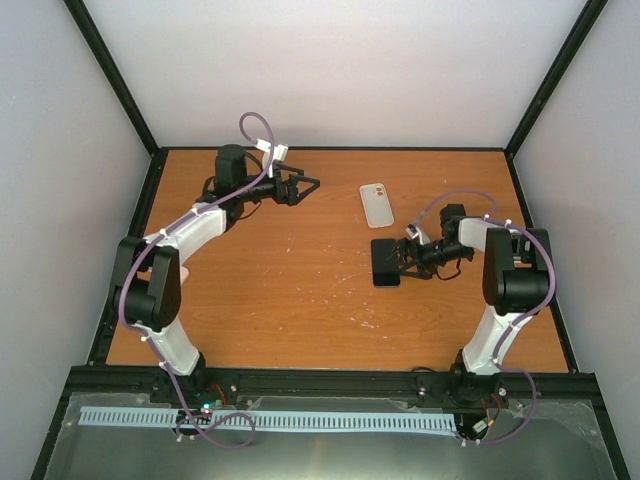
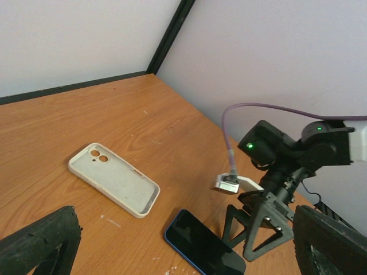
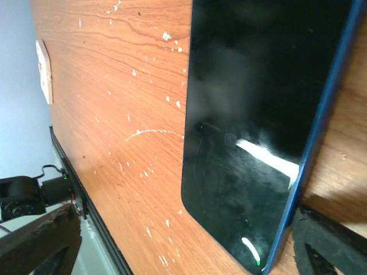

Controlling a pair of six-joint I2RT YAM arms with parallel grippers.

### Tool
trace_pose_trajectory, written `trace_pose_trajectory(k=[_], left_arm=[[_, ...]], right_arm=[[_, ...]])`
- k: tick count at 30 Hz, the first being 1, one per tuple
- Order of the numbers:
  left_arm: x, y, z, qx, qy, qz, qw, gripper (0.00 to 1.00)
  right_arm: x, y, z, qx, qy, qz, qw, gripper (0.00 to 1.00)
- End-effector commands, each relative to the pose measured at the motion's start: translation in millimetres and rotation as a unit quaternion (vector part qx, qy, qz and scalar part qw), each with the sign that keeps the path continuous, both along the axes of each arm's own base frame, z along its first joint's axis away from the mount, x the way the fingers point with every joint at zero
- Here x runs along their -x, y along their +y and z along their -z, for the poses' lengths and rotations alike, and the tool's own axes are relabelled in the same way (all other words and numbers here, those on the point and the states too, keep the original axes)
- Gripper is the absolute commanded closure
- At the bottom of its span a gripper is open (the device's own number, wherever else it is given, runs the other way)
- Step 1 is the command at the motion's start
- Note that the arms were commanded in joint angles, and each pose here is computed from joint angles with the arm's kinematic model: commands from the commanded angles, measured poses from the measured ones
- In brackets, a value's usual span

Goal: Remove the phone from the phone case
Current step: Place the phone at the center of the board.

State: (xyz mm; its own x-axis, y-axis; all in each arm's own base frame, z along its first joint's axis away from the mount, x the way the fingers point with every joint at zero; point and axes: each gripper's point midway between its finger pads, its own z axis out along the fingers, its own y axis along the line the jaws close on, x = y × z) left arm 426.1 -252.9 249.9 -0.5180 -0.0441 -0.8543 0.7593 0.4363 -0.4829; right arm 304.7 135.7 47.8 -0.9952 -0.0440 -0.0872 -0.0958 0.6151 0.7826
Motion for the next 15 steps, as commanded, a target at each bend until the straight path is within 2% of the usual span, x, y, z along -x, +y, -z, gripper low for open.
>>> trace_pose_trajectory(k=[1,5,10,15], left_arm=[[-5.8,18.0,-5.3,-0.035,-0.002,-0.023,0.999,0.00],[-18.3,49.0,7.3,-0.076,0.024,-0.045,0.996,0.00],[-35.3,123.6,35.8,-0.134,0.060,-0.087,0.985,0.00],[-43.4,202.2,69.7,-0.217,0.086,-0.118,0.965,0.00]], right_arm=[[5.2,-14.0,20.4,0.083,-0.004,-0.012,0.996,0.00],[8.6,-16.2,20.8,0.101,-0.012,-0.021,0.995,0.00],[3.1,-19.8,9.3,0.114,-0.039,-0.028,0.992,0.00],[-11.5,-21.0,-12.1,0.121,-0.084,-0.029,0.989,0.00]])
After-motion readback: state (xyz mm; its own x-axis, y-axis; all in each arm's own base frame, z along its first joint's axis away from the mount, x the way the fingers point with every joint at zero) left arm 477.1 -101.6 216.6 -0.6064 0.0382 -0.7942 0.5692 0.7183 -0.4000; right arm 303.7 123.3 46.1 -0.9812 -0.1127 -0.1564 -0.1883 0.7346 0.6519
